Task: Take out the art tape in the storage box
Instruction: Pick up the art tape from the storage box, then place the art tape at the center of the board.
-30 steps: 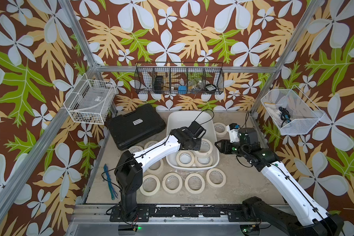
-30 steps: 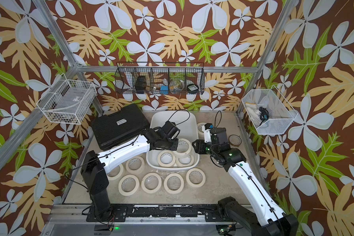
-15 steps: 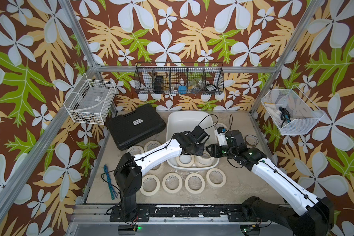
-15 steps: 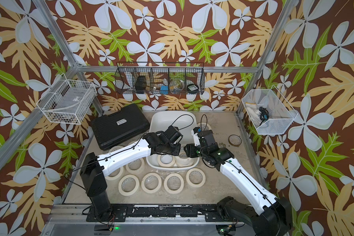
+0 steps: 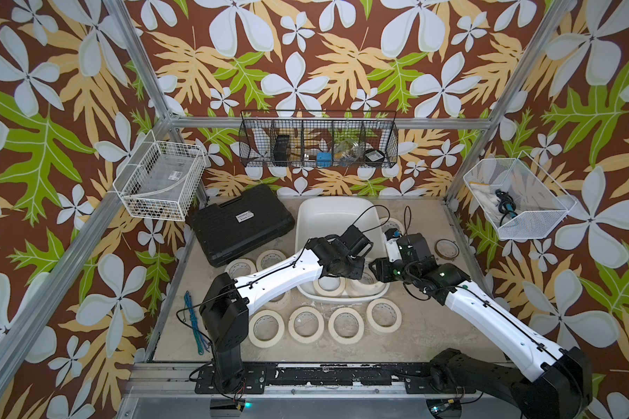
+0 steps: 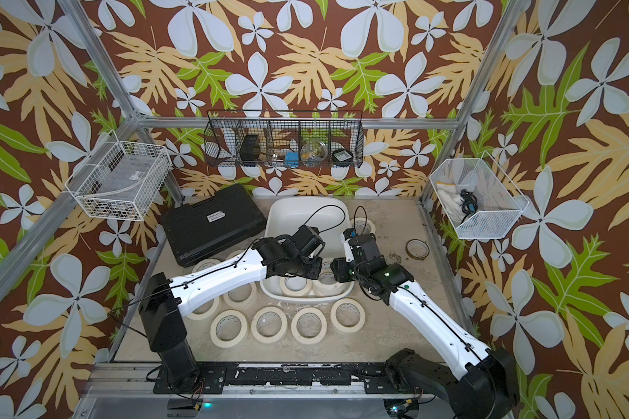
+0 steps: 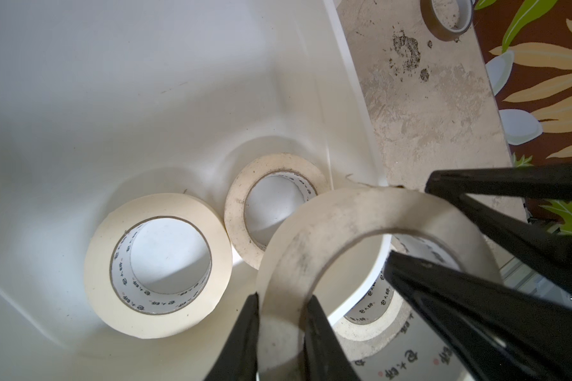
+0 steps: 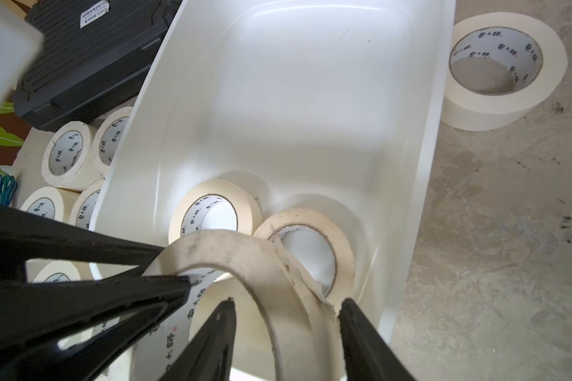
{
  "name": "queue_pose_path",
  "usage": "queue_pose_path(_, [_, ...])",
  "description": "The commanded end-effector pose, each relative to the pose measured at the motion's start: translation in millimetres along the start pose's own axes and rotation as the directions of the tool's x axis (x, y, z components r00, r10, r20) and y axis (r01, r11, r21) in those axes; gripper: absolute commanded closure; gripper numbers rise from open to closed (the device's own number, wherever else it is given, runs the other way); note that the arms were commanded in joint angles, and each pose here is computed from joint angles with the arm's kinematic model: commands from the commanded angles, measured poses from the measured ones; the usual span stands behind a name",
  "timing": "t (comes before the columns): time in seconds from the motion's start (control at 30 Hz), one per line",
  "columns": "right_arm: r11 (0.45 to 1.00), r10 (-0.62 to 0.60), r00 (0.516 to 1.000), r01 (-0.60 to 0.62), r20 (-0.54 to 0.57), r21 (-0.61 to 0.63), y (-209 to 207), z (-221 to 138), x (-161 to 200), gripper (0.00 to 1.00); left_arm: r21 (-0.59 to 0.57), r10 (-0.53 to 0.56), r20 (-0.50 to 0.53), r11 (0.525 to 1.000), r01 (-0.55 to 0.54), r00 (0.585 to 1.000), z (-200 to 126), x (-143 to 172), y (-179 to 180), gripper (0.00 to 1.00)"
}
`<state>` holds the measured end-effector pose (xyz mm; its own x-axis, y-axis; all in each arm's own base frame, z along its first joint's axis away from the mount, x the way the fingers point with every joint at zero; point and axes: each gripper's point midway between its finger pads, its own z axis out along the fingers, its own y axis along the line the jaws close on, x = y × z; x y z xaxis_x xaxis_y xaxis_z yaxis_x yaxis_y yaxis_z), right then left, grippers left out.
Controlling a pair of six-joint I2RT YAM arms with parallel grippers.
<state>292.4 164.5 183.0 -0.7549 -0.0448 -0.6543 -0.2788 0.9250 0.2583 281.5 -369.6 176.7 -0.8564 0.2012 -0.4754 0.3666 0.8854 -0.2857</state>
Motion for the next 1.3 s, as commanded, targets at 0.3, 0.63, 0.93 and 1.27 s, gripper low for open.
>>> queue_pose_path(0.3, [1.0,-0.017,1.0,0.017,0.015,0.021,-1.3,1.2,-5.6,0.76,0.018,-0.01,0.058,1.0,0.009,0.998,-7.0,-10.6,-2.1,0.81])
queue_pose_path(0.63, [0.994,-0.023,0.999,0.018,0.046,0.111,-15.9,-1.6,-13.7,0.89,0.134,-0.069,0.191,0.99,0.044,0.979,-38.7,-21.9,-9.4,0.34])
queue_pose_path(0.93, [0.975,-0.042,0.992,0.014,0.119,0.224,-37.4,-7.8,-46.6,0.91,0.151,-0.146,0.32,0.983,0.102,0.936,-70.4,-30.8,7.3,0.27])
queue_pose_path(1.27, [0.893,0.138,0.937,-0.258,0.321,0.369,-126.9,-27.0,-110.0,1.0,0.138,-0.159,0.336,0.983,0.118,0.928,-79.5,-28.1,17.6,0.27])
